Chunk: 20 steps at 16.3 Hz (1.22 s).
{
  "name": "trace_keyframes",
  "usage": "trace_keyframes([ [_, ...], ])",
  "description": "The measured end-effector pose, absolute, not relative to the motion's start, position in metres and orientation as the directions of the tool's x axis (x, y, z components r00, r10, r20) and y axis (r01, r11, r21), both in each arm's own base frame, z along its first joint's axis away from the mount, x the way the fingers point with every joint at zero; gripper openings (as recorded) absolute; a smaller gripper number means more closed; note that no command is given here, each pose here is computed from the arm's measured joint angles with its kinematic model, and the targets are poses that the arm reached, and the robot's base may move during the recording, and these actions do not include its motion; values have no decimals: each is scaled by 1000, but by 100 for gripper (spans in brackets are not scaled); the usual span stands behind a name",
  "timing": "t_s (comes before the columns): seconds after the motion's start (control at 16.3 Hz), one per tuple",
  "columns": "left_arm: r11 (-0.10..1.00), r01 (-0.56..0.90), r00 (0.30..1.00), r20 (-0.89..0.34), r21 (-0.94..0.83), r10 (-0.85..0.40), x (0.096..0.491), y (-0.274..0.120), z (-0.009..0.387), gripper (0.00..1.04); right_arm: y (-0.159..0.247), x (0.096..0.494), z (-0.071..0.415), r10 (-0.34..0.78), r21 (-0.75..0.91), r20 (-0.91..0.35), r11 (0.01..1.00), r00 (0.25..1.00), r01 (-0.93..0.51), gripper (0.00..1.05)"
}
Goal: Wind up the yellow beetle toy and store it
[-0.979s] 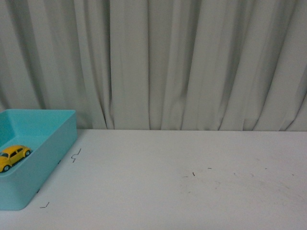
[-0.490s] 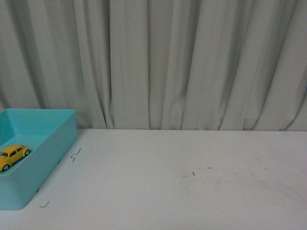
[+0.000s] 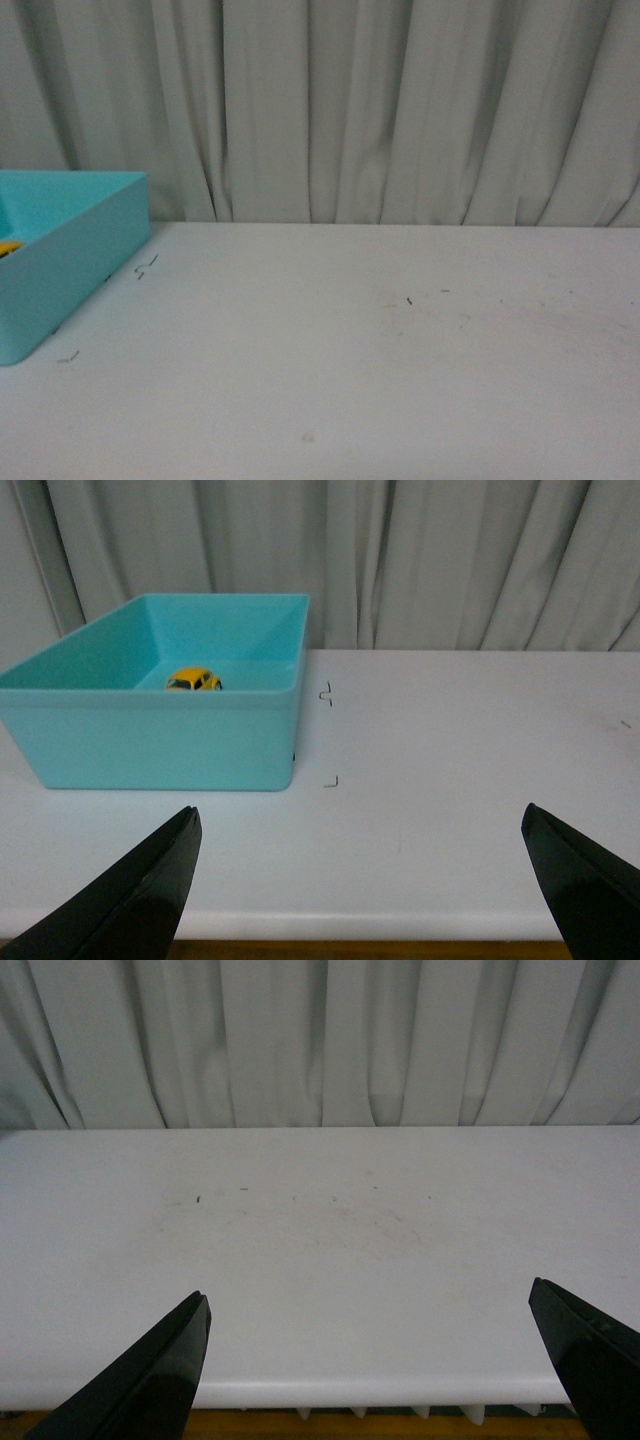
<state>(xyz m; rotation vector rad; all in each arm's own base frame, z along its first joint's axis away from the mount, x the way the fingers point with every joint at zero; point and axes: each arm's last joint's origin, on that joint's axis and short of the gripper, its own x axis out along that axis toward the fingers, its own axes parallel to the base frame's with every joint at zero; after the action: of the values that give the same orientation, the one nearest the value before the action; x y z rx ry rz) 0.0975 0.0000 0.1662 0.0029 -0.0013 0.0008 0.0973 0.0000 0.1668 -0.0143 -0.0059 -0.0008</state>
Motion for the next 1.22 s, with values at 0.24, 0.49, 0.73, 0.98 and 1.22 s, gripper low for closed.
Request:
trace_keyframes([
  [0.24,1000,-1,1000,2,2,1,97,0,166,98,0,97,167,0,-14,5,1000,1000,0,98],
  [0.49,1000,0,1000,0,3,0,97,0,166,98,0,97,167,-1,-13,4,1000,1000,1,98],
  [0.73,1000,0,1000,1,3,0,97,0,166,98,0,97,167,-1,-13,4,1000,1000,1,98],
  [0.98,1000,0,1000,1,3,0,97,0,166,98,0,97,167,-1,-13,5,1000,1000,1,98],
  [1.22,1000,-1,1000,-3,3,1,97,0,166,98,0,97,166,-1,-11,0,1000,1000,1,98],
])
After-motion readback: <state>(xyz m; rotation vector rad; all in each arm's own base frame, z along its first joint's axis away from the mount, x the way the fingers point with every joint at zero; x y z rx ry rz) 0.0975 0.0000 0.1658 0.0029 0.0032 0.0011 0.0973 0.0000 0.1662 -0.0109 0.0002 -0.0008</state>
